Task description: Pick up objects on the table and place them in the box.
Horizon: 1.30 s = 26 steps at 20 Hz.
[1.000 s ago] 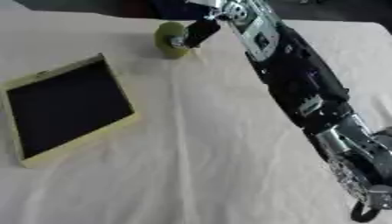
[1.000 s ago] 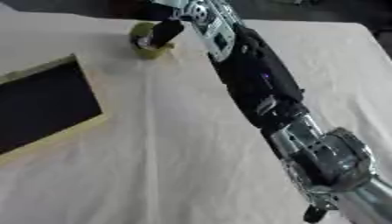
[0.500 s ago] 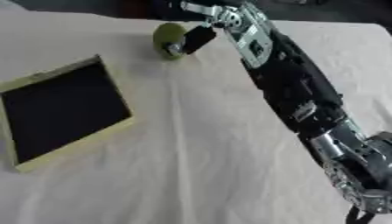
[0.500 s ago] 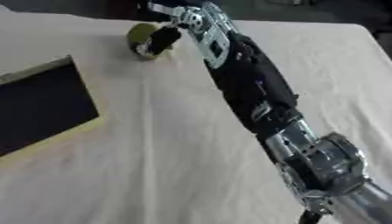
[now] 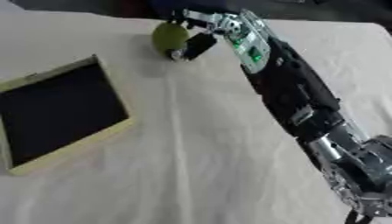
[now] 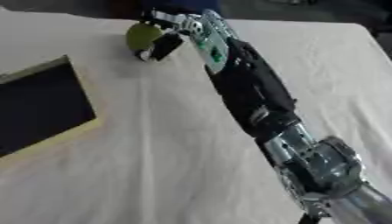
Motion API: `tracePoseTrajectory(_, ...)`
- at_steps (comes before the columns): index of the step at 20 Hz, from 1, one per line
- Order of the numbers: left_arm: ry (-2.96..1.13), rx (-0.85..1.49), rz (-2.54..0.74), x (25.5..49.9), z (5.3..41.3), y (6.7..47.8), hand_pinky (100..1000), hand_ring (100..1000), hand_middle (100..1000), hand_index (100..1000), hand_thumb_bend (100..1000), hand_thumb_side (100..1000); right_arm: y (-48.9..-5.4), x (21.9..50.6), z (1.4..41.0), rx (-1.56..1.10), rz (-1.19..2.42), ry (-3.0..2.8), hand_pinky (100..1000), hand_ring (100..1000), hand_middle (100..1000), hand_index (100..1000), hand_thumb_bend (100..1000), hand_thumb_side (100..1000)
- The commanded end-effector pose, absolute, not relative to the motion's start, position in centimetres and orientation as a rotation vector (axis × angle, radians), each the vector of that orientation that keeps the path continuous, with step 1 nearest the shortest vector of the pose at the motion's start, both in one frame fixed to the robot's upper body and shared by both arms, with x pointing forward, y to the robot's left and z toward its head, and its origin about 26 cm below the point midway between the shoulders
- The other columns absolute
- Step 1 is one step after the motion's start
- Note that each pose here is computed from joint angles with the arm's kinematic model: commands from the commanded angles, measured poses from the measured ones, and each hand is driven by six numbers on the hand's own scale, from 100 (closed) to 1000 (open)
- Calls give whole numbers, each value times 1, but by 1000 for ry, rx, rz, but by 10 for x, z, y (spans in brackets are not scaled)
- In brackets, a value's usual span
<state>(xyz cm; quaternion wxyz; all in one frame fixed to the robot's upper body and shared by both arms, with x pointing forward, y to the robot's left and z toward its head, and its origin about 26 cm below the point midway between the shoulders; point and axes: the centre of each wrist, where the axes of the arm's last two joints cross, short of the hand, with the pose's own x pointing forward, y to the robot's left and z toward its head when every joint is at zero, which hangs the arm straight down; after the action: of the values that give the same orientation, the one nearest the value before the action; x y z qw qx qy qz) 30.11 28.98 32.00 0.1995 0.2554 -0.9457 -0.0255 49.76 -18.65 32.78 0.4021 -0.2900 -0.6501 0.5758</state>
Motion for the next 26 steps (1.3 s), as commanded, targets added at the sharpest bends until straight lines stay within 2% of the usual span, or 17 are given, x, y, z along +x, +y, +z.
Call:
tracePoseTrajectory(1, -2677, 725, -79, 296, 329, 290, 848, 779, 681, 825, 244, 655, -197, 497, 339, -793, 1425, -1633, 870, 928, 880, 964, 302, 277)
tracePoseTrajectory(6, -2677, 720, -76, 296, 328, 289, 848, 776, 679, 823, 238, 658, -198, 497, 338, -816, 1400, -1633, 862, 914, 840, 948, 265, 248)
tracePoseTrajectory(10, -2682, 717, -78, 297, 329, 289, 847, 774, 676, 820, 234, 658, -198, 497, 336, -871, 1394, -1627, 839, 872, 778, 889, 236, 100)
tracePoseTrajectory(14, -2683, 717, -76, 297, 329, 289, 846, 771, 672, 818, 228, 662, -198, 496, 337, -968, 1379, -1635, 798, 802, 710, 816, 174, 100)
tracePoseTrajectory(16, -2683, 716, -75, 297, 329, 289, 845, 770, 670, 816, 223, 664, -197, 496, 336, -1018, 1373, -1641, 778, 759, 673, 785, 170, 100)
tracePoseTrajectory(26, -2688, 711, -60, 297, 329, 289, 843, 764, 665, 812, 212, 666, -199, 493, 331, -1276, 1378, -1696, 676, 598, 529, 659, 238, 100)
